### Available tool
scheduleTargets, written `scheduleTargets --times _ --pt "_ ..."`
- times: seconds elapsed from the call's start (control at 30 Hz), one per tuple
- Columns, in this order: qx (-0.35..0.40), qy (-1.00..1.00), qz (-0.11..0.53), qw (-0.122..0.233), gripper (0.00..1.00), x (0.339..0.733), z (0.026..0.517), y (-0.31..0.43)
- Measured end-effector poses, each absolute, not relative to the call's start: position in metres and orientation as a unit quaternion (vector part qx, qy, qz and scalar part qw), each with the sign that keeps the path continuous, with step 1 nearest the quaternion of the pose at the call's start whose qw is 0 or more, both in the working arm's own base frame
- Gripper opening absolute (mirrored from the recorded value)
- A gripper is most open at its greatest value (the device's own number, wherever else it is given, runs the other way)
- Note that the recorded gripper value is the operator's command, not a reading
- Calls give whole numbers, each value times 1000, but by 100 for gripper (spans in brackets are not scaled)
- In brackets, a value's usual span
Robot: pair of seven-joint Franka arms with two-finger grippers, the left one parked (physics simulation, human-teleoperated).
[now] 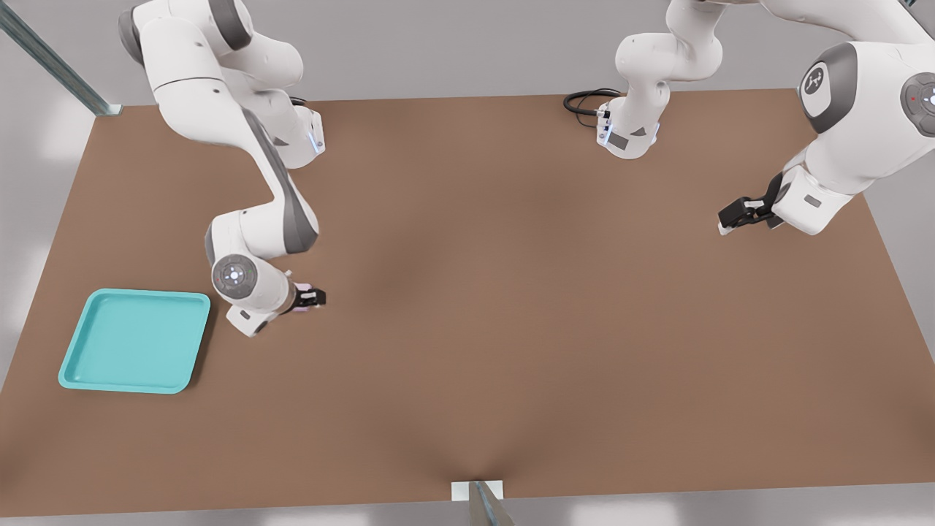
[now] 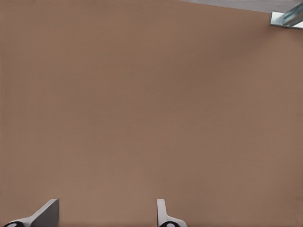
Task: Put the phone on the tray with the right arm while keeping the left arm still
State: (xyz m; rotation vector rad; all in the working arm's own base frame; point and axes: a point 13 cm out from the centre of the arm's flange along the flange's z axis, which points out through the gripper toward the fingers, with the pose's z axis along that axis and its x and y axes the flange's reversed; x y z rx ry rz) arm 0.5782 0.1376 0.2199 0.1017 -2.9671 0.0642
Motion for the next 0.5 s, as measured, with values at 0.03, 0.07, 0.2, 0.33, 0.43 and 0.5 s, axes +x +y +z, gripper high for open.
scheduleTargets --times 0.03,0.07,0.2,0.33,0.43,0.5 --pt "23 -996 22 86 100 573 215 135" --pt "11 -996 23 89 100 568 208 131" --pt "-31 -994 27 105 100 553 177 120" --pt "-59 -991 33 118 100 534 155 117" --pt "-77 -989 35 121 100 524 142 114" --pt "-92 -988 35 121 100 522 131 108"
